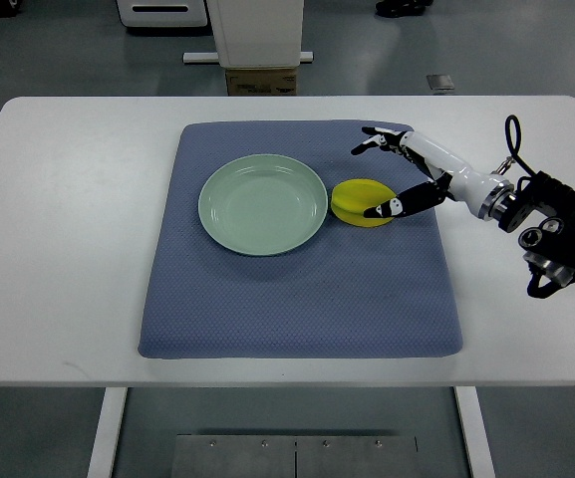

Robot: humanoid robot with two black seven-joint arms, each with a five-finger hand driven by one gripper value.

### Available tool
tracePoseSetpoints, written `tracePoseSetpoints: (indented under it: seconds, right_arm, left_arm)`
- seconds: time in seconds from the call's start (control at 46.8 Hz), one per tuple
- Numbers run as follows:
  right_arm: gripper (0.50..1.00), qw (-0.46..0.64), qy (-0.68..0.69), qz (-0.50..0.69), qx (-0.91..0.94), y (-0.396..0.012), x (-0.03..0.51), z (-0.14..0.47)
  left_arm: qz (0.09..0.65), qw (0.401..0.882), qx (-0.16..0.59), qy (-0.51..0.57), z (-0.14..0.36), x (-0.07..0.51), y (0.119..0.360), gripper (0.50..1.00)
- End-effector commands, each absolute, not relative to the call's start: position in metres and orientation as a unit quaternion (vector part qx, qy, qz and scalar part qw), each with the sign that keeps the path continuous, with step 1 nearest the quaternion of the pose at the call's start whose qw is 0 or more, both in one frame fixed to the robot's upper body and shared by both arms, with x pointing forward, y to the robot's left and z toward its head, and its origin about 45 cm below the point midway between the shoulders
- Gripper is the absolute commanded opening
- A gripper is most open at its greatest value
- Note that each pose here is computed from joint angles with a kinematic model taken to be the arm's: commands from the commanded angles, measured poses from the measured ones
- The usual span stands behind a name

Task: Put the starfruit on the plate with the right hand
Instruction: 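Reach the right hand over the yellow starfruit, then close the right hand fingers around the yellow starfruit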

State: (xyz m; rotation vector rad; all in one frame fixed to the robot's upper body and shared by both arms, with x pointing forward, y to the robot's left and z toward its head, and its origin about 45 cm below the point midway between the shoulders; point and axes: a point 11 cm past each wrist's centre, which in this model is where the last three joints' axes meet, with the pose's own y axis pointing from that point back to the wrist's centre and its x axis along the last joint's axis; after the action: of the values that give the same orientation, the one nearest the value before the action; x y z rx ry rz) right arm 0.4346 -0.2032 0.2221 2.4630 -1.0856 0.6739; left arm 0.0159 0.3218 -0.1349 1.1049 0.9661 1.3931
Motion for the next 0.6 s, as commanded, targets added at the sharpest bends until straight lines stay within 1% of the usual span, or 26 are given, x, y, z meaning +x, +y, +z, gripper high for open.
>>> tracePoseSetpoints:
  seconds: [0.0,0.321,0.577]
  right_arm:
    - [1.000,0.195,-0.377,0.243,0.872,-0.198,0.435,0.216]
    - [1.000,0.213,-0.380,0.241,0.868,-0.182,0.443,0.201]
    - [0.985,0.219,-0.382,0.243,0.864,-0.172,0.448,0.195]
  left_arm:
    - [0.584,0.530,0.463,0.405,-0.135,0.016,0.322,1.000]
    - [0.583,0.531,0.462,0.405,-0.135,0.016,0.321,1.000]
    - [0.584,0.530,0.463,0.405,-0.135,0.016,0.322,1.000]
